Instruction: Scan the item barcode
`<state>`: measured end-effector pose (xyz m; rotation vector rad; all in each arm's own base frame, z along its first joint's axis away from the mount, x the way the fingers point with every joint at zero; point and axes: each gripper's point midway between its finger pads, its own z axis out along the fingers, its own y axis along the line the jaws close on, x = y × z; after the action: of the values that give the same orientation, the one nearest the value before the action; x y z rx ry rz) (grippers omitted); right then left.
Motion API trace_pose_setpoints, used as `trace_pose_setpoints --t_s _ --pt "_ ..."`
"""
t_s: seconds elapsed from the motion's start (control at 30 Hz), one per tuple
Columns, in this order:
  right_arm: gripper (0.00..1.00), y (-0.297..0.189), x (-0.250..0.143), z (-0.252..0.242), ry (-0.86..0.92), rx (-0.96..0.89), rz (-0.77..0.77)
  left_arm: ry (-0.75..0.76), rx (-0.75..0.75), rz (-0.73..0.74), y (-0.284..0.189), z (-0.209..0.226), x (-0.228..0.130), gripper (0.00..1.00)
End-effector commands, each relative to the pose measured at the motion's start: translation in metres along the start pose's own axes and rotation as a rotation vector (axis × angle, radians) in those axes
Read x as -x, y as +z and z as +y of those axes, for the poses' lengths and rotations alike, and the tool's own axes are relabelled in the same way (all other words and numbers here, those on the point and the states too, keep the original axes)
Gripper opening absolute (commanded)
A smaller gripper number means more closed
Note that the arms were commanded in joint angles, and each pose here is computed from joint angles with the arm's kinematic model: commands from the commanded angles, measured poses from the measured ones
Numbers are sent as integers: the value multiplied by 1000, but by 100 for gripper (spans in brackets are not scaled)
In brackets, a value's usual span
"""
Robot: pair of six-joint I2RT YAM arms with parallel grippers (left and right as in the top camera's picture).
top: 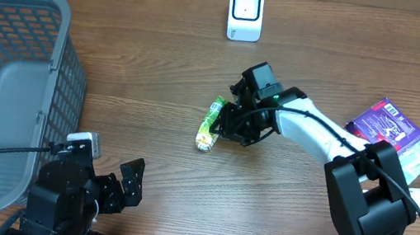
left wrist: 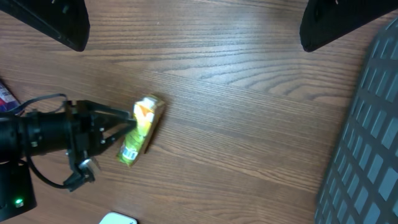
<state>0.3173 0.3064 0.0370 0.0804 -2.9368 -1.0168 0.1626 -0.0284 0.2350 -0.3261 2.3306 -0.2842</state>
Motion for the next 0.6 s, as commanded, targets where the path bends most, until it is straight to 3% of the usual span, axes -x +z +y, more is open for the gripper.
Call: trace_pose_setpoints --t_s 0.0,0.07,0.27,0.57 --pt "52 6 -1 5 45 -18 -57 2 7 -12 -1 2 1 100" --pt "57 14 -3 1 77 -35 -65 2 7 -12 -1 2 1 100" --pt "55 31 -2 2 57 -31 -67 2 8 -12 -1 2 1 99" --pt "41 20 15 7 48 -14 -118 1 7 -12 -1 2 1 100"
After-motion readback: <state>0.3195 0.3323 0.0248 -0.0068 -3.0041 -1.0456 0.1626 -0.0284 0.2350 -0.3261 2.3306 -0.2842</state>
